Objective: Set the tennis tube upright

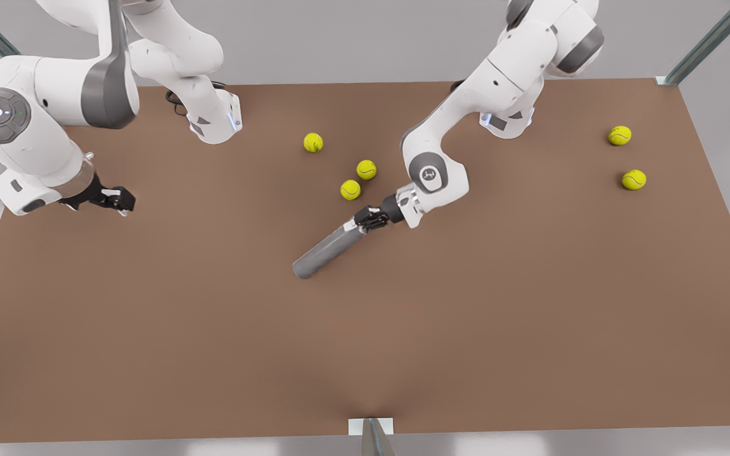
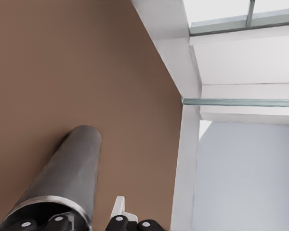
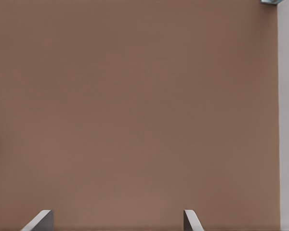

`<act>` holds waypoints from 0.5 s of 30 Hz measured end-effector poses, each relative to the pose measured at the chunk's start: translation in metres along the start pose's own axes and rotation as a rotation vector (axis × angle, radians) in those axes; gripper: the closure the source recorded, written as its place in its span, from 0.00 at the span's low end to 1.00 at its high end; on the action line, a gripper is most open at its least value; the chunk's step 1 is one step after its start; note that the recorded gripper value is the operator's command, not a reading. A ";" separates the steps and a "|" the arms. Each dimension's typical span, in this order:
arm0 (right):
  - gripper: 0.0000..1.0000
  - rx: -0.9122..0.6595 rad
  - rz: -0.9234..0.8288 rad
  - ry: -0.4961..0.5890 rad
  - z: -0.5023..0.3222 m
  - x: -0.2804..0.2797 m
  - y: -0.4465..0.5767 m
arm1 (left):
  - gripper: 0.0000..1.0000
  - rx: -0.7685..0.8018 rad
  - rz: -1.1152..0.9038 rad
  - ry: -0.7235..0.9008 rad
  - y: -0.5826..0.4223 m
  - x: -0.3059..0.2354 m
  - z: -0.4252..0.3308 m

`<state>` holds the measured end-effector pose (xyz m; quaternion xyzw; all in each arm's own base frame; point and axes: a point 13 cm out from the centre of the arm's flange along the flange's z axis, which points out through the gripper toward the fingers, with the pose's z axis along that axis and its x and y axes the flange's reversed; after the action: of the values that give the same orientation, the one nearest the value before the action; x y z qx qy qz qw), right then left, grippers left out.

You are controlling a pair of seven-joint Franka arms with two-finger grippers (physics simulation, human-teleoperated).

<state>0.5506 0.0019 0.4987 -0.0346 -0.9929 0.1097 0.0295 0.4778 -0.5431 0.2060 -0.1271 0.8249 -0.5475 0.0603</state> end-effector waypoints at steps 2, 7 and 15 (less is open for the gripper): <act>0.00 0.000 0.003 0.001 0.001 0.000 -0.002 | 0.79 -0.002 0.003 -0.013 -0.013 0.001 -0.002; 0.00 0.000 0.002 0.005 0.003 -0.001 -0.004 | 0.79 -0.028 -0.015 -0.041 -0.015 -0.004 -0.005; 0.00 -0.001 0.003 0.004 0.003 -0.002 -0.007 | 0.79 -0.022 -0.071 -0.076 -0.036 -0.014 -0.023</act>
<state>0.5522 -0.0055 0.4966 -0.0361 -0.9929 0.1093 0.0314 0.4906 -0.5322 0.2472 -0.1778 0.8229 -0.5350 0.0708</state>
